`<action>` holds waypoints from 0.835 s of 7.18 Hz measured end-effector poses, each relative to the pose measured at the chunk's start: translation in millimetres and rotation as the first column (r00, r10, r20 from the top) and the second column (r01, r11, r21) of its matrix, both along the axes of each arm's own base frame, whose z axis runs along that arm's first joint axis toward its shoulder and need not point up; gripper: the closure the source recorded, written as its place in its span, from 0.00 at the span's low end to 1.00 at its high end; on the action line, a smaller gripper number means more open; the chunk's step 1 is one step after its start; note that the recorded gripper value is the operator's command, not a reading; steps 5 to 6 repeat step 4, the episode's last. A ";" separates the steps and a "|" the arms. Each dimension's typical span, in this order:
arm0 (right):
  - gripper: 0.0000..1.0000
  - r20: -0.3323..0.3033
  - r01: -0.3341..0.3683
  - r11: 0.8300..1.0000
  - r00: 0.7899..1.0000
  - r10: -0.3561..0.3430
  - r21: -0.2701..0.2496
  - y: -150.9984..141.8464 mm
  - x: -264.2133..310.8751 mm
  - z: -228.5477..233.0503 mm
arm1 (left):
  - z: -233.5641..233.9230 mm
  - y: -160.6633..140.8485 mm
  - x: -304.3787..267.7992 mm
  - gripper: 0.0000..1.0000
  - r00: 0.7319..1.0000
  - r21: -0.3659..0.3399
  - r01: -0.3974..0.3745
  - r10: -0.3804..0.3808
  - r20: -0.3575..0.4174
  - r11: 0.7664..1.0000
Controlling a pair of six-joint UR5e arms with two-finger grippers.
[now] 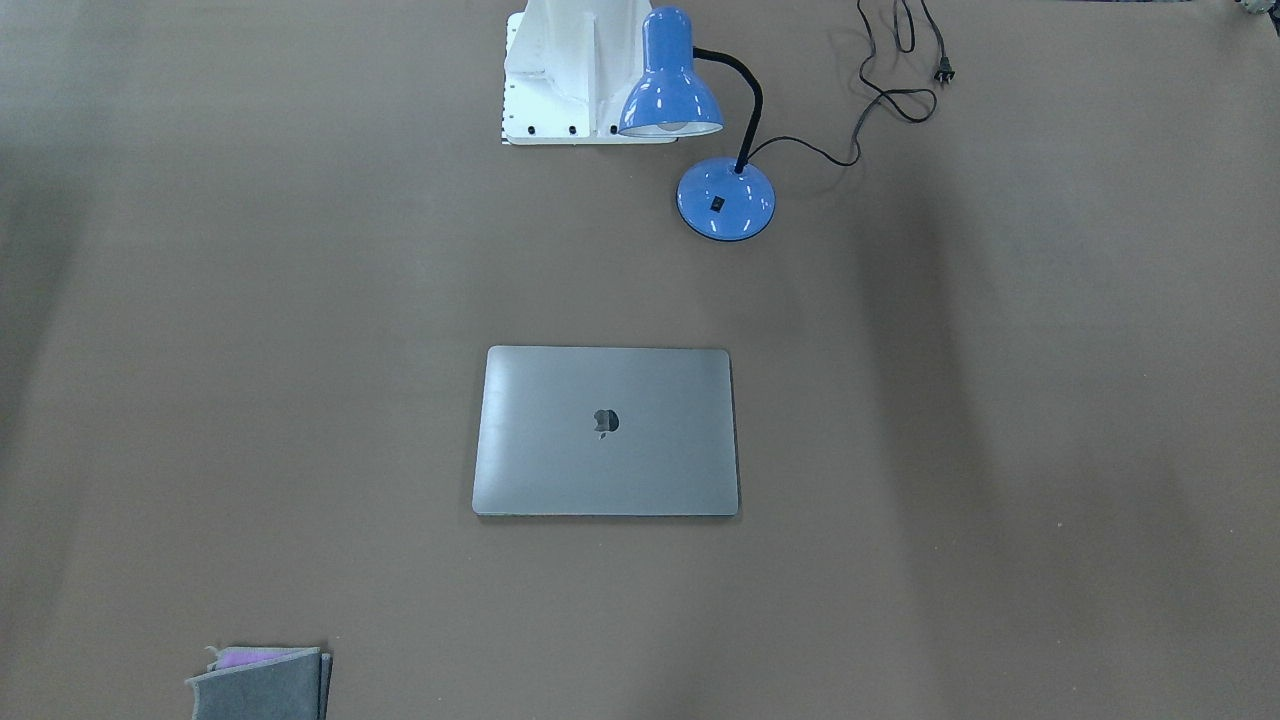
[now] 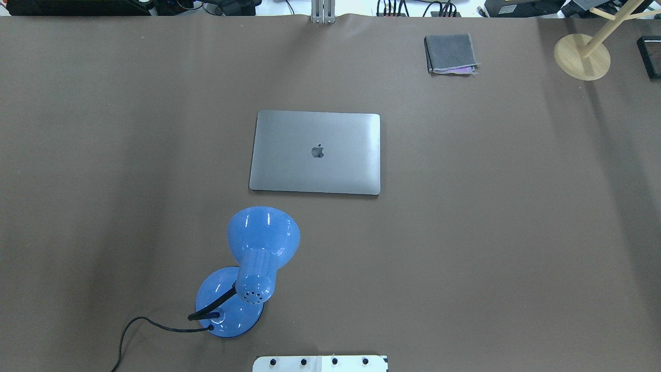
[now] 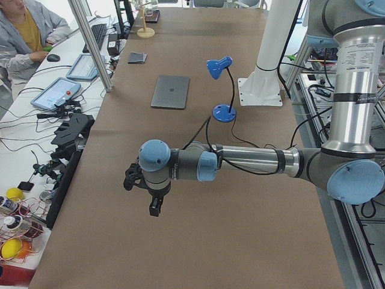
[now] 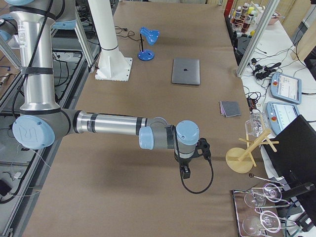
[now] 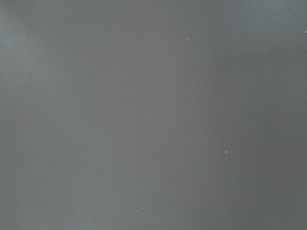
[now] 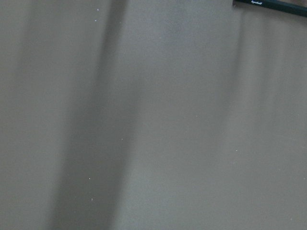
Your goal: Close laptop
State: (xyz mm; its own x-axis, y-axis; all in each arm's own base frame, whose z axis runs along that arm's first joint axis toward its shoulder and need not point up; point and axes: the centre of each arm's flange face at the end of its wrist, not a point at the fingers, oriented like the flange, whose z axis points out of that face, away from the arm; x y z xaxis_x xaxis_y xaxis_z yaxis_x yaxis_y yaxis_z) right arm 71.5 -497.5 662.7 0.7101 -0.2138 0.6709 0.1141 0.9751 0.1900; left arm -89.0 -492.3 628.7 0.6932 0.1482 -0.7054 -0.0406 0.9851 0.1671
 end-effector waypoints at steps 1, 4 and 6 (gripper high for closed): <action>0.00 0.000 0.000 1.000 1.000 0.000 -0.001 0.0 0.0 0.1 | 0.6 0.7 0.1 0.02 1.000 -0.001 0.000 0.000 0.000 1.000; 0.00 0.000 -0.001 1.000 1.000 0.001 0.000 -0.2 0.0 -0.1 | 2.0 1.9 0.1 0.02 1.000 -0.004 0.000 0.000 0.000 1.000; 0.00 0.000 -0.001 1.000 1.000 0.001 0.000 -0.2 0.0 -0.1 | 2.0 1.9 0.1 0.02 1.000 -0.004 0.000 0.000 0.000 1.000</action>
